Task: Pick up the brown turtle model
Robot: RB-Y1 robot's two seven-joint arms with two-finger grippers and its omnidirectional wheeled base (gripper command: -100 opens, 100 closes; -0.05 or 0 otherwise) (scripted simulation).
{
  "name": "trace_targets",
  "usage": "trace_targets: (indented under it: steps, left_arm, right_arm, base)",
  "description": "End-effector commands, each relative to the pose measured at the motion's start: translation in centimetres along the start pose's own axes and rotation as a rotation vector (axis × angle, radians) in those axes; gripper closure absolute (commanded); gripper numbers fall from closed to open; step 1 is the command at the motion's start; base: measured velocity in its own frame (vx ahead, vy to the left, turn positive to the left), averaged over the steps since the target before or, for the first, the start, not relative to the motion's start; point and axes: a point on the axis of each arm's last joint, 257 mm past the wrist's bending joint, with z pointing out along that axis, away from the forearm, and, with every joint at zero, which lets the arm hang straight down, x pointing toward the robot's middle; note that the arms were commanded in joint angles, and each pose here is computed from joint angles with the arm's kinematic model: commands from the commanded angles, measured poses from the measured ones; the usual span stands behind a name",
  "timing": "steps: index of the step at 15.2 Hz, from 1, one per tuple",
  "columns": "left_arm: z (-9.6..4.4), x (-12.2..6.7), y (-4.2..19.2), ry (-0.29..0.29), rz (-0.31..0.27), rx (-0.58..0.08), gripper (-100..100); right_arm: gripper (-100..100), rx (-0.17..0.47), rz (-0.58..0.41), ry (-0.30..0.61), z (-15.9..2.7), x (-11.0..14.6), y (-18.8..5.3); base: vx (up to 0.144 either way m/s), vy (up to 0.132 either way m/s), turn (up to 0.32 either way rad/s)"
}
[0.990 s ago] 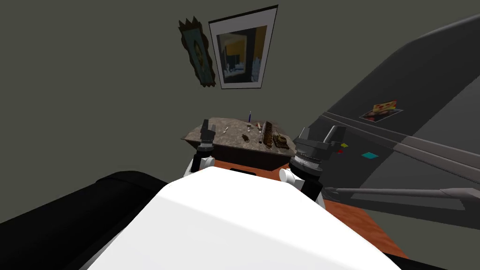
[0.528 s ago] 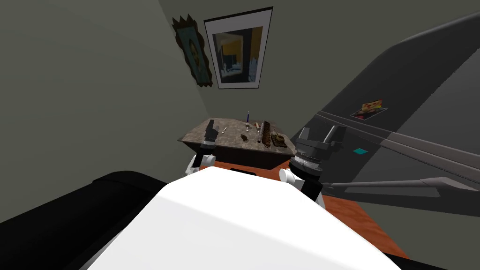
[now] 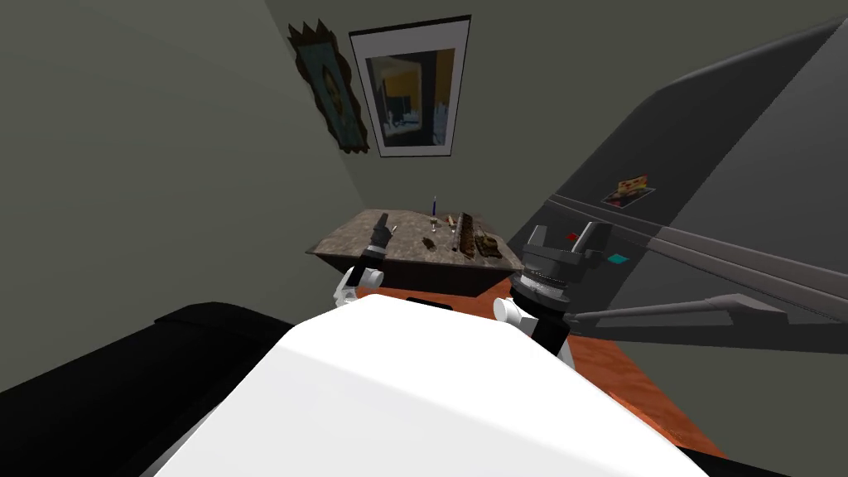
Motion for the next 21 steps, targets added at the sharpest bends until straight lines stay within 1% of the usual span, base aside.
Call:
trace_targets:
  steps: [1,2,3,4,5,6,7,8,9,10,11,12,13,14,15,16,18,19,20,21]
  left_arm:
    - [0.4,0.3,1.1,0.014,-0.001,-0.036,-100]
    - [0.9,0.7,1.6,0.03,-0.003,-0.051,-100]
    - [0.9,0.8,2.1,0.032,-0.002,-0.071,-100]
    - [0.8,0.8,2.3,0.032,-0.002,-0.077,-100]
    - [1.4,1.2,3.0,0.048,-0.003,-0.098,-100]
    - [1.3,1.3,3.6,0.05,-0.002,-0.118,-100]
    - [1.3,1.3,3.6,0.05,-0.002,-0.119,-100]
    - [1.8,1.7,4.4,0.066,-0.002,-0.143,-100]
    - [1.7,1.8,4.8,0.067,-0.002,-0.16,-100]
    - [1.7,1.8,4.9,0.068,-0.002,-0.162,-100]
    - [2.2,2.2,5.8,0.083,-0.001,-0.192,-100]
    - [2.1,2.2,6.2,0.084,-0.001,-0.207,-100]
    - [2.1,2.2,6.2,0.084,-0.001,-0.207,-100]
    - [2.5,2.7,7.1,0.099,0.001,-0.235,-100]
    - [2.4,2.7,7.5,0.101,0.002,-0.252,-100]
    - [2.9,3.1,8.1,0.114,0.003,-0.268,-100]
    - [2.6,3.1,8.8,0.116,0.004,-0.298,-100]
    - [3.0,3.5,9.7,0.129,0.007,-0.325,-100]
    - [2.9,3.5,10.1,0.131,0.008,-0.343,-100]
    - [2.8,3.5,10.2,0.131,0.008,-0.345,-100]
  right_arm:
    - [0,0.0,0.0,0.0,0.0,0.0,0.0]
    - [0,0.0,0.0,0.0,0.0,0.0,0.0]
    - [0,0.0,0.0,0.0,0.0,0.0,0.0]
    - [0,0.0,0.0,0.0,0.0,0.0,0.0]
    - [0,0.0,0.0,0.0,0.0,0.0,0.0]
    - [0,0.0,0.0,0.0,0.0,0.0,0.0]
    - [0,0.0,0.0,0.0,0.0,0.0,0.0]
    - [0,0.0,0.0,0.0,0.0,0.0,0.0]
    - [0,0.0,0.0,0.0,0.0,0.0,0.0]
    - [0,0.0,0.0,0.0,0.0,0.0,0.0]
    - [0,0.0,0.0,0.0,0.0,0.0,0.0]
    - [0,0.0,0.0,0.0,0.0,0.0,0.0]
    - [0,0.0,0.0,0.0,0.0,0.0,0.0]
    - [0,0.0,0.0,0.0,0.0,0.0,0.0]
    - [0,0.0,0.0,0.0,0.0,0.0,0.0]
    - [0,0.0,0.0,0.0,0.0,0.0,0.0]
    - [0,0.0,0.0,0.0,0.0,0.0,0.0]
    - [0,0.0,0.0,0.0,0.0,0.0,0.0]
    - [0,0.0,0.0,0.0,0.0,0.0,0.0]
    - [0,0.0,0.0,0.0,0.0,0.0,0.0]
  base:
    - [0.001,0.006,-0.094]
    - [0.0,0.007,-0.121]
    - [0.001,0.009,-0.117]
    - [0.001,0.009,-0.038]
    - [0.002,0.005,-0.091]
    - [0.002,0.006,-0.106]
    - [0.0,0.006,-0.031]
    - [0.0,0.004,-0.085]
    - [0.0,0.006,-0.099]
    - [0.0,0.006,-0.036]
    - [0.0,0.004,-0.104]
    - [0.0,0.006,-0.112]
    - [0.0,0.007,-0.033]
    - [0.0,0.005,-0.085]
    - [0.001,0.006,-0.101]
    - [0.002,0.006,-0.153]
    - [0.001,0.008,-0.073]
    - [0.002,0.005,-0.079]
    - [0.002,0.006,-0.112]
    - [0.001,0.006,-0.048]
